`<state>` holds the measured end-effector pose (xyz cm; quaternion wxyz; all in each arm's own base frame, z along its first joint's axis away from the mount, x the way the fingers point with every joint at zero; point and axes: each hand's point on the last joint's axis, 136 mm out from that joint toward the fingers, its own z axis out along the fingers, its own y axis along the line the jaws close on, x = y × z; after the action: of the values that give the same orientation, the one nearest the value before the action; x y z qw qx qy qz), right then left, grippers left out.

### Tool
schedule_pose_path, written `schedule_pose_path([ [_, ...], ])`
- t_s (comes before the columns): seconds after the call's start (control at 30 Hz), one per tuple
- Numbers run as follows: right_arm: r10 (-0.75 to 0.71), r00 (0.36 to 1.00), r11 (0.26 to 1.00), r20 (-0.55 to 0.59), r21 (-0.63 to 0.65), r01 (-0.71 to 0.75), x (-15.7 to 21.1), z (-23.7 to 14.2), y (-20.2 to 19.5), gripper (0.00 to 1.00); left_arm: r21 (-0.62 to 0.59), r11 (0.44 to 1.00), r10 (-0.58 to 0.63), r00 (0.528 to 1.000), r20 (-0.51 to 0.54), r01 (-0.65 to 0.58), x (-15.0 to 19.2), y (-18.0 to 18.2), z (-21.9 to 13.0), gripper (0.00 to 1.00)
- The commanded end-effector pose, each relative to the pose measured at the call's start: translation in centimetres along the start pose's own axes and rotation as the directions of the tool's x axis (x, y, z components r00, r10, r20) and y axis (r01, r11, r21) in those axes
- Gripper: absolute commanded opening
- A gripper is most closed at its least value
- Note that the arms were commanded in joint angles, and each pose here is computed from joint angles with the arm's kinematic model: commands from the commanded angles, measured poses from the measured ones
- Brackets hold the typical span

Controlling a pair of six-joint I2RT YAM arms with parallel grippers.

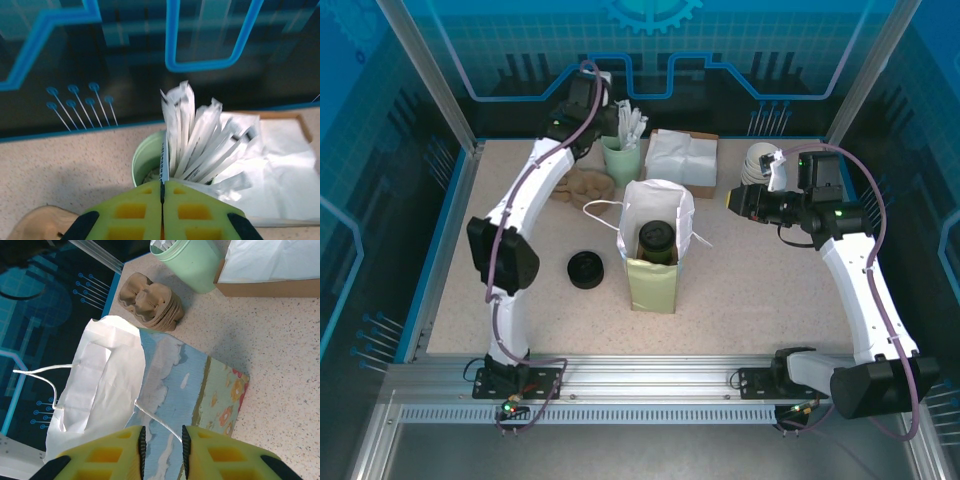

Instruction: Pack the takeout coffee

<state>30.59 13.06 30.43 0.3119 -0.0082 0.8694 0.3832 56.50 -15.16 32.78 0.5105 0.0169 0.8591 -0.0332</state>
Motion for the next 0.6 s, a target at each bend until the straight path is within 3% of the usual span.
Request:
schedule_pose_path([
  [0.0,-0.015,1.0,1.0,0.015,-0.005,0.015,-0.1,-0.3,-0.1,0.28,-0.003,1.0,0.01,0.999,0.044,-0.009,-1.9,0.6,-3.3,0.06],
  [0.3,-0.012,1.0,1.0,0.011,-0.007,0.012,-0.1,-0.2,-0.2,0.28,0.022,1.0,0.008,0.997,0.081,-0.009,-3.9,0.8,-8.2,0.06],
  [0.57,-0.014,1.0,1.0,0.018,-0.008,0.014,-0.2,-0.3,-0.1,0.28,0.107,0.993,0.039,0.994,0.102,-0.049,-5.1,-0.6,-16.3,0.06],
])
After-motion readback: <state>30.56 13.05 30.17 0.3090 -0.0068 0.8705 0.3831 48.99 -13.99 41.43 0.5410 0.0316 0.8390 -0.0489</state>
